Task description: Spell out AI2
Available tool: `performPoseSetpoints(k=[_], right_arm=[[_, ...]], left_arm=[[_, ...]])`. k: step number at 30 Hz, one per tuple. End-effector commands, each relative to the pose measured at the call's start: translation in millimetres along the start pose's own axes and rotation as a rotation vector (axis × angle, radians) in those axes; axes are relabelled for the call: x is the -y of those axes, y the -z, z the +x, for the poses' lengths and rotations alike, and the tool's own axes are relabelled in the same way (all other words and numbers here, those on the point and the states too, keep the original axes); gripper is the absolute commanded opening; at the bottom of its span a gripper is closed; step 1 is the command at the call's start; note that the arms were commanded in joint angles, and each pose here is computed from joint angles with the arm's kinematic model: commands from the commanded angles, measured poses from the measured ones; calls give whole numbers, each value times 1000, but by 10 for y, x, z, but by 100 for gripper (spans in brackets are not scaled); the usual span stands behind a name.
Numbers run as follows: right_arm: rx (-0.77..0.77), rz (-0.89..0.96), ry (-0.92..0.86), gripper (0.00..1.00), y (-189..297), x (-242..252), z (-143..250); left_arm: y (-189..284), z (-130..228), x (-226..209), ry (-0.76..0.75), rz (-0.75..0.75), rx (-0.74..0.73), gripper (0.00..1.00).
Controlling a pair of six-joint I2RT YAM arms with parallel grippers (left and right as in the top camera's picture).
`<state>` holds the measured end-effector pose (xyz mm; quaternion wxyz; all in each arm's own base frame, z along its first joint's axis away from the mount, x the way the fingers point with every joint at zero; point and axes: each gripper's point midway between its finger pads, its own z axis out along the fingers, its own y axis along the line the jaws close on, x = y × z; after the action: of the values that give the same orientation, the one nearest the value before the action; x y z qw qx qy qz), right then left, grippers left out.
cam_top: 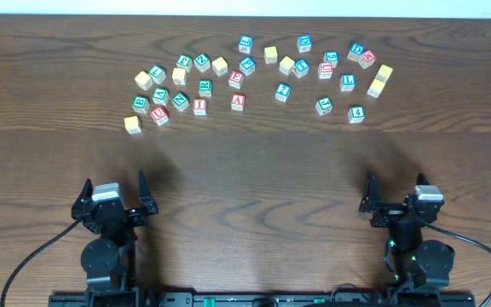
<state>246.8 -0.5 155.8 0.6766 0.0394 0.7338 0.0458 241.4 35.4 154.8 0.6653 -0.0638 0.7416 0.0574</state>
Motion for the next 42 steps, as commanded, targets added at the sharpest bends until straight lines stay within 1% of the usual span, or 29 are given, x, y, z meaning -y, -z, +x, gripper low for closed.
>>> performPoseSetpoints(k=[1,26,29,34,38,42], right_arm=[[-6,4,5,99,-1,12,15],[-5,5,-2,99,-1,13,13],[-5,8,-2,99,-1,19,14],[-5,7,-2,99,-1,18,15],[-7,-72,-2,99,3,-119,12],[2,-122,-1,99,15,-208,-23]], left_arm=[[-18,183,-20,-20,-10,-48,99],[-18,182,-20,-20,-10,-47,99],[-18,180,26,-16,17,-46,99],[-18,185,31,-16,20,-48,99],[-17,164,31,-11,20,-42,99],[-9,110,31,24,19,-34,99]])
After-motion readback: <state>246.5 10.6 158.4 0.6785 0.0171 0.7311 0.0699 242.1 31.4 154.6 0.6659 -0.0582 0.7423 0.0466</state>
